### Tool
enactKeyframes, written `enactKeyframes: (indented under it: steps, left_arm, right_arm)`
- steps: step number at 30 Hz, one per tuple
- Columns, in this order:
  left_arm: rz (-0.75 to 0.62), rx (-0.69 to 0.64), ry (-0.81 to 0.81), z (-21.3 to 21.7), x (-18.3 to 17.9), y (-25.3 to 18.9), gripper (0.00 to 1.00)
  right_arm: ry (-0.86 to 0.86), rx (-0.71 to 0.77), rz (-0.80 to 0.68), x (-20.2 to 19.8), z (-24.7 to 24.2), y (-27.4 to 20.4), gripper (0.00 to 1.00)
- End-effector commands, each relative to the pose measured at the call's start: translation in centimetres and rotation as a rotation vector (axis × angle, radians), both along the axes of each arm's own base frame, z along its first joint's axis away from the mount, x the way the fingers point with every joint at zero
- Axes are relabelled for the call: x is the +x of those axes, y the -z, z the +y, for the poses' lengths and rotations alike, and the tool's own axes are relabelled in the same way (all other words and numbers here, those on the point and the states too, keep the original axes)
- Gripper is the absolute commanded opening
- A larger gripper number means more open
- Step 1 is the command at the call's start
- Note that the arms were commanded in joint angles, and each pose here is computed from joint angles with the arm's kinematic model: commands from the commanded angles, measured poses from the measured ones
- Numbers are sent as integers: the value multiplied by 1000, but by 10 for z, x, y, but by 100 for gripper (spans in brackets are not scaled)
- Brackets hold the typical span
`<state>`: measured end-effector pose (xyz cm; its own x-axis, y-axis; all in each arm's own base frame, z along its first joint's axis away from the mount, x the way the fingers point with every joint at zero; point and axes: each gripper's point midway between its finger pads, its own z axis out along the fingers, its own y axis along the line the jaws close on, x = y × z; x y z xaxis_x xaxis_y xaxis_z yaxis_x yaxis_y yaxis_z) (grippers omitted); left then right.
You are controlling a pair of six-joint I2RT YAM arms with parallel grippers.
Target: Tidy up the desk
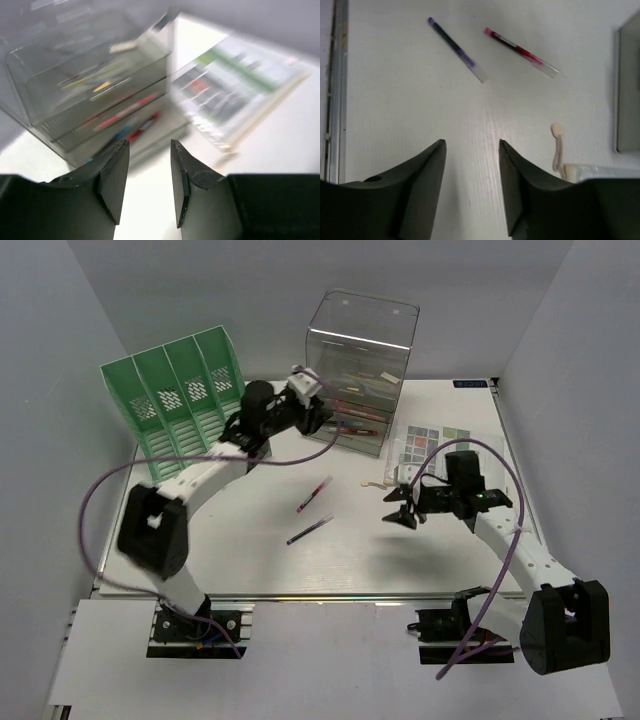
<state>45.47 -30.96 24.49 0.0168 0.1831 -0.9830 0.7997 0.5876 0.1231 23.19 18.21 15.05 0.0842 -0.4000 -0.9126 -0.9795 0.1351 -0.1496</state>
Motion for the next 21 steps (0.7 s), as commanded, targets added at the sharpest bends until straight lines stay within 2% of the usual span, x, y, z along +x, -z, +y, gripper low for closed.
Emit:
enactKeyframes:
  steps: [1, 2, 3, 4, 5, 6, 7, 8, 9, 10, 11, 13, 16, 21]
  left_arm:
    - [210, -227, 65, 13, -78, -45, 49]
    - [276, -209, 56, 21, -95, -24, 50]
    - [310, -199, 36, 33, -116, -29, 52]
    - [315, -173, -16, 45, -121, -23, 59]
    - [314, -159, -53, 55, -127, -20, 61]
    - [379, -106, -102, 69, -141, 10, 63]
    - [303, -121, -177, 88, -146, -6, 65]
    - [259, -117, -221, 99, -149, -6, 70]
    - [258, -97, -280, 114, -154, 14, 75]
    - [166, -126, -407, 140, -153, -3, 81]
    - [123, -139, -458, 152, -154, -8, 88]
    - [39, -140, -601, 184, -155, -19, 89]
    - [17, -163, -711, 206, -157, -27, 89]
    - [7, -212, -705, 206, -161, -36, 88]
  right_arm:
    - [-213, -41, -166, -15, 27, 2, 60]
    - [-230, -79, -131, -16, 29, 14, 63]
    - [-223, -113, -150, -7, 33, 12, 64]
    - [-267, -127, -147, -12, 46, 15, 66]
    - [-277, -150, -120, -10, 52, 23, 66]
    - [-271, -165, -125, -3, 57, 25, 68]
    - [-301, -192, -155, -2, 74, 21, 68]
    - [-311, -222, -118, 3, 80, 34, 68]
    - [-340, -256, -108, -2, 91, 40, 68]
    - [-348, -261, -123, 7, 102, 33, 66]
    - [-362, -290, -82, 9, 106, 48, 65]
    - [-391, -331, -82, 14, 125, 55, 63]
    - [-420, -380, -58, 14, 140, 63, 60]
    - [-474, -435, -33, 13, 164, 84, 57]
